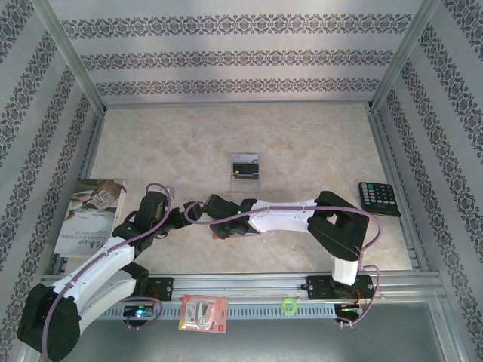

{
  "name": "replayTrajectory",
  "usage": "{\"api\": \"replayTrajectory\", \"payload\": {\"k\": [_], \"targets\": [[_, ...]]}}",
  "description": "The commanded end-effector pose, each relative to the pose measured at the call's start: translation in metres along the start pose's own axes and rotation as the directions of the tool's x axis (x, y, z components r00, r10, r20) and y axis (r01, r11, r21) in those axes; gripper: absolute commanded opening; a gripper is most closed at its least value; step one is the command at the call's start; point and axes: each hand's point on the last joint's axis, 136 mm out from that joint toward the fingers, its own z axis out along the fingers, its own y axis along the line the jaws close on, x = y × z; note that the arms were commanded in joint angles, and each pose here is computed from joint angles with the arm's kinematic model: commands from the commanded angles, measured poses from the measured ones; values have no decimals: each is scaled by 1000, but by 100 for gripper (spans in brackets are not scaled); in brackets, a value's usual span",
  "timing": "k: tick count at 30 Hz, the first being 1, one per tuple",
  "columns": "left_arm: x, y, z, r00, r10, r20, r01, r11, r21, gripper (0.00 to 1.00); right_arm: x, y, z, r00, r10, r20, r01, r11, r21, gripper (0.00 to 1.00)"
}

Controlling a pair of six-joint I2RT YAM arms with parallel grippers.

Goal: Take the credit cards out of the card holder

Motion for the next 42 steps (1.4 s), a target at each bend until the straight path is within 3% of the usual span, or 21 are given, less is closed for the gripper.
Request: {"api": "replayTrajectory", "payload": {"k": [1,7,11,16,23,31,42], "targets": [[3,4,-1,1000,-4,-6,4,1000,-4,100,7,5,10,999,-36,-32,36,999,21,42],[2,4,-1,1000,-5,-5,5,1000,-4,100,21,8,22,997,-47,-67,49,998,30,37],[4,3,0,1000,2,-13,-2,1000,5,96,18,7,20,999,-38,-38,39,999,25,20],[7,-10,1,999,30,-42,-27,997,68,82,7,8,13,999,-24,30,23,1000,10,1],[20,-31,15,994,55,-96,-41,989,141,55,-10,-7,-6,976,141,164,-140,990,-22,0],[33,-64,34,986,107,-130,-79,976,203,26,-6,-24,-26,906,357,226,-344,934,-98,0],[48,-84,61,972,148,-185,-105,969,223,6,-8,-22,-27,884,413,218,-392,910,-133,0]]}}
